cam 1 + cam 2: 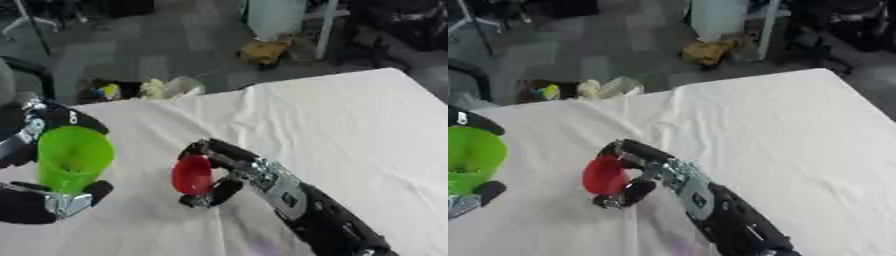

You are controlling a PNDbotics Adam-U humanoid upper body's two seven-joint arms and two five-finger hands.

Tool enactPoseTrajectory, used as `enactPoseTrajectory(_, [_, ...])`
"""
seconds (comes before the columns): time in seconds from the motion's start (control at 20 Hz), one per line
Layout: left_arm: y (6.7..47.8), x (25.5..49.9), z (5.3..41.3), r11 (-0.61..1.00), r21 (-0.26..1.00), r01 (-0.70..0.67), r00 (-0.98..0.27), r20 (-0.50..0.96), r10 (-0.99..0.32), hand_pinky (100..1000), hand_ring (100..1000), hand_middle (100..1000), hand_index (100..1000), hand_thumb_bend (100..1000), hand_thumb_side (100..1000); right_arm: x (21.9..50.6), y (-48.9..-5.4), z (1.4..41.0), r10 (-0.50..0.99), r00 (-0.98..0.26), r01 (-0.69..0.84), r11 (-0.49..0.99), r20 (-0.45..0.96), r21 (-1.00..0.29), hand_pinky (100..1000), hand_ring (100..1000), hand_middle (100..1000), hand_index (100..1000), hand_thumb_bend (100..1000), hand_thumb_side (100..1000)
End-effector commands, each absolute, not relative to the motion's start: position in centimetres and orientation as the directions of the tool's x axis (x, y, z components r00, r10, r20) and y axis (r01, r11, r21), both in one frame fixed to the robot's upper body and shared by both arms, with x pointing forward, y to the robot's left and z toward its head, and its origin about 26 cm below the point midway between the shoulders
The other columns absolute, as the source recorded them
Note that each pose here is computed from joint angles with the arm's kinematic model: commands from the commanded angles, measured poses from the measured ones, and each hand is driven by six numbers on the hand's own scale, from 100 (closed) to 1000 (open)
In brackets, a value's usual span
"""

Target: Pour the contents of one cup into another cup.

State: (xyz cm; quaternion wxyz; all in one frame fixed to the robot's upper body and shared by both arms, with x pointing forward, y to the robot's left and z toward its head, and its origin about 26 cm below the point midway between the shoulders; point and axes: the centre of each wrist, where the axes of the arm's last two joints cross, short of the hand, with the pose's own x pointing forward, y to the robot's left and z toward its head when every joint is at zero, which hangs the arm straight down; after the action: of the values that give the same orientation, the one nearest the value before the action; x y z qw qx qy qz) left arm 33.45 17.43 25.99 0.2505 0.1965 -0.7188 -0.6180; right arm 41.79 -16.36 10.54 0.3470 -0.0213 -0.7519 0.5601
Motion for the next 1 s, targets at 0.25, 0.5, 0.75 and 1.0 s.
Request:
enactPoseTrajectory(0.25, [16.6, 35.1, 25.6, 0.059, 0.998, 0.036, -0.803, 0.064, -0.593, 253, 100, 280, 741, 234, 185, 41.2, -14.0, 12.5, 0.327, -0.796, -0.409, 0.329, 0.509, -0.851, 678, 795, 138, 438, 100, 162])
enactPoseTrajectory(0.5, [15.8, 36.4, 24.5, 0.030, 0.998, 0.057, -0.800, 0.064, -0.597, 251, 100, 278, 740, 232, 187, 40.6, -12.4, 13.3, 0.274, -0.802, -0.451, 0.306, 0.532, -0.838, 677, 796, 140, 438, 100, 152])
enactPoseTrajectory(0.75, [14.8, 37.1, 24.1, 0.007, 0.998, 0.061, -0.809, 0.054, -0.585, 239, 100, 272, 737, 227, 184, 40.2, -11.5, 13.7, 0.243, -0.800, -0.479, 0.292, 0.548, -0.828, 677, 796, 140, 438, 100, 149])
enactPoseTrajectory(1.0, [13.7, 37.5, 24.2, -0.027, 0.998, 0.062, -0.820, 0.035, -0.572, 189, 100, 253, 727, 208, 170, 40.1, -11.0, 13.2, 0.241, -0.793, -0.496, 0.278, 0.559, -0.823, 676, 798, 140, 438, 100, 146])
